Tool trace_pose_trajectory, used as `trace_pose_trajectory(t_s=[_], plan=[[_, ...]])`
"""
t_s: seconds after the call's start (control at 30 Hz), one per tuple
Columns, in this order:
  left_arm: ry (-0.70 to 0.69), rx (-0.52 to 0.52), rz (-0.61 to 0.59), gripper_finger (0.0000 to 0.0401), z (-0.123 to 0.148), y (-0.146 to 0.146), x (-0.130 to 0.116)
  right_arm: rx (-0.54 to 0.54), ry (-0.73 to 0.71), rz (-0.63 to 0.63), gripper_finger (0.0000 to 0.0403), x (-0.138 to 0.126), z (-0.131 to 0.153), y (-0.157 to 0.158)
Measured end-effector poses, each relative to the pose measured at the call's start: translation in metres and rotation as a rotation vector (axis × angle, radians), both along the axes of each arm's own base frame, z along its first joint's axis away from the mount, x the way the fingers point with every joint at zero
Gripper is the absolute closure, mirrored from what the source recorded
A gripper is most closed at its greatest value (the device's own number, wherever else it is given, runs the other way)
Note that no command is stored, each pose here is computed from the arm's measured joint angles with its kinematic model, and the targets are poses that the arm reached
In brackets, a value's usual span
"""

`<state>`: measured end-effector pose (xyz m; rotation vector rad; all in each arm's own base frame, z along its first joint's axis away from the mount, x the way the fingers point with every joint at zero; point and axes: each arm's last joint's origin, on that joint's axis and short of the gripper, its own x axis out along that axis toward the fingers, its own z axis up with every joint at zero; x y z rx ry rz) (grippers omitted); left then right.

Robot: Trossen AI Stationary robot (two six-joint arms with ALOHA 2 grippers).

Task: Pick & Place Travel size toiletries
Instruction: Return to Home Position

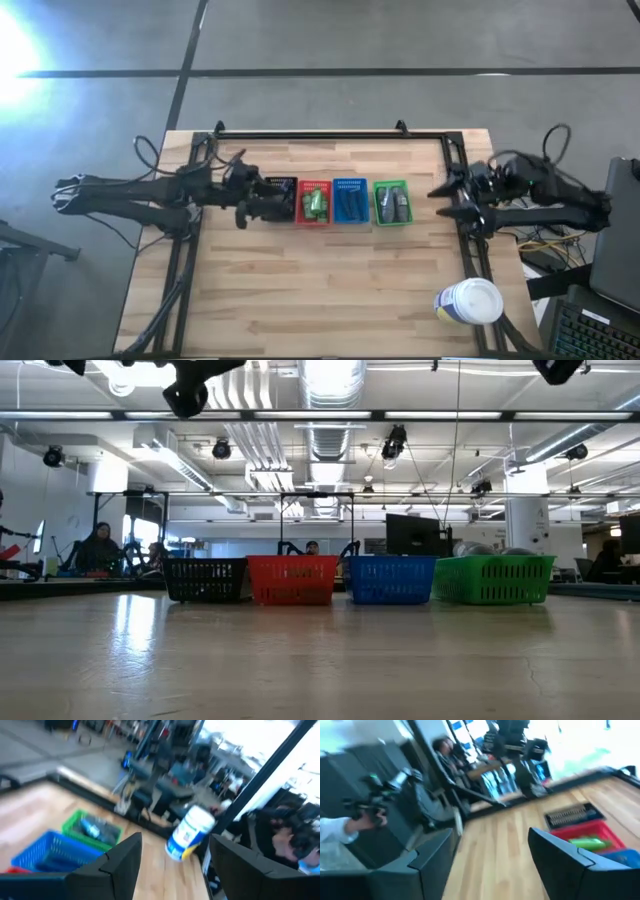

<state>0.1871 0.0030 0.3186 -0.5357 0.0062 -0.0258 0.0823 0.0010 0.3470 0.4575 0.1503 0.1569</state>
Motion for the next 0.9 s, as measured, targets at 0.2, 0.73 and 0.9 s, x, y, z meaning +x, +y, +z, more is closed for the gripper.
trace_pose_trajectory(t_s=[0.2,0.73,0.9], plan=[[-0.075,0.044,0.017,0.0164,-0.011,0.001,-0.022,0.023,-0.133,-0.004,0.0134,-0.005,-0.058,0.0],[-0.311,0.099,0.09,0.0164,-0.102,0.002,-0.06,0.047,-0.247,-0.204,0.0092,0.009,-0.148,-0.006],[-0.297,0.064,0.094,0.0165,-0.121,0.002,-0.067,0.057,-0.133,-0.247,0.0078,0.016,-0.178,-0.008]])
